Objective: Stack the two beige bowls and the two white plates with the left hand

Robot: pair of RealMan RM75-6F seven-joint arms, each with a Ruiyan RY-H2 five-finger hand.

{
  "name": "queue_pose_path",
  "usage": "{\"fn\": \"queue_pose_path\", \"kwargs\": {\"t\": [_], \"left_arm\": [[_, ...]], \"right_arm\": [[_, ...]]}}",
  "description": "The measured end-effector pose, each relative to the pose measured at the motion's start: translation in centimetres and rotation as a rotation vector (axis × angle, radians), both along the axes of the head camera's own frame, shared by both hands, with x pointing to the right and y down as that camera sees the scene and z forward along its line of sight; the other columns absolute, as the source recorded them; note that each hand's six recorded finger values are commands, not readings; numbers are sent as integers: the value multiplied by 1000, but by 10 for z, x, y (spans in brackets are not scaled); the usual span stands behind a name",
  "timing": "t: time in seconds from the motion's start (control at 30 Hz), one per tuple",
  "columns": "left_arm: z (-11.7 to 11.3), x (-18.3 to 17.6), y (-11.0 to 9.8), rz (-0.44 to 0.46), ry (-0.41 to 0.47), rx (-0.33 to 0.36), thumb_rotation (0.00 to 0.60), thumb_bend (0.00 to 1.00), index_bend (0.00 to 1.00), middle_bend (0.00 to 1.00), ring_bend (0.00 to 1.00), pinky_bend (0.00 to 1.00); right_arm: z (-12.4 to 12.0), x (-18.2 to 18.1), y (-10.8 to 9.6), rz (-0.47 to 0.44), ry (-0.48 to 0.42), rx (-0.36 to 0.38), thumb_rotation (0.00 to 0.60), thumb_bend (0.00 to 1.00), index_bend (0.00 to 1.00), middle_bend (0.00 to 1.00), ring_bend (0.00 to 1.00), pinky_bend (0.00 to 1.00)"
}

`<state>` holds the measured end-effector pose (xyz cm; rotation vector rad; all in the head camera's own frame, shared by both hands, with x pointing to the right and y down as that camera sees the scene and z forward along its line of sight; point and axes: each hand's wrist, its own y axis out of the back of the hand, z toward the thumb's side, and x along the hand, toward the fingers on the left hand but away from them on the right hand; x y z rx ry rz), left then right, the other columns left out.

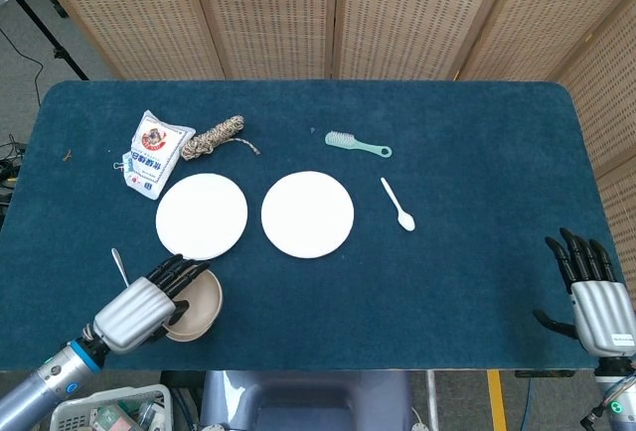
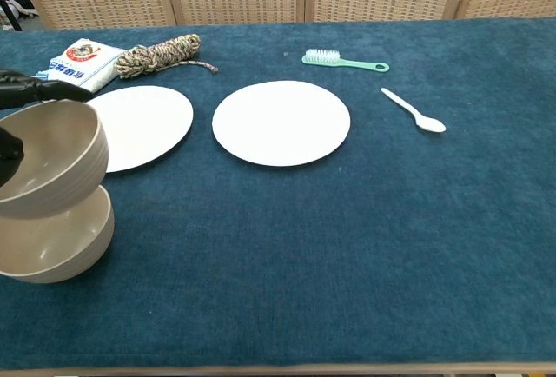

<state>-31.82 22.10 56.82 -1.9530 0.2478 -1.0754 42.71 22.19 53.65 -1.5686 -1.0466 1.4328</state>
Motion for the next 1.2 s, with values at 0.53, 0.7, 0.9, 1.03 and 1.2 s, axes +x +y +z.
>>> {"fn": "queue_pose_path", "kwargs": {"t": [0.53, 0.7, 0.9, 1.03, 1.2], "left_arm": [[38, -20, 18, -29, -48, -90, 600, 450, 741, 0, 0, 0], [41, -23, 21, -30, -69, -100, 600, 410, 331, 0, 0, 0], [41, -28, 24, -27, -92, -126, 600, 381, 21, 0, 0, 0], [38, -30, 24, -27, -92, -129, 600, 365, 0, 0, 0, 0], [34, -32, 24, -41, -68, -131, 600, 353, 0, 0, 0, 0]], "right_arm": [[1, 1, 0, 6, 2, -5, 600, 0, 17, 0, 0, 0], [0, 2, -1, 9, 0, -4, 600, 0, 17, 0, 0, 0], [-1, 2, -1, 10, -3, -4, 600, 0, 17, 0, 0, 0], [-1, 1, 0, 7, -4, -4, 600, 0, 17, 0, 0, 0], [-1, 0, 0, 6, -3, -5, 600, 0, 17, 0, 0, 0]]}}
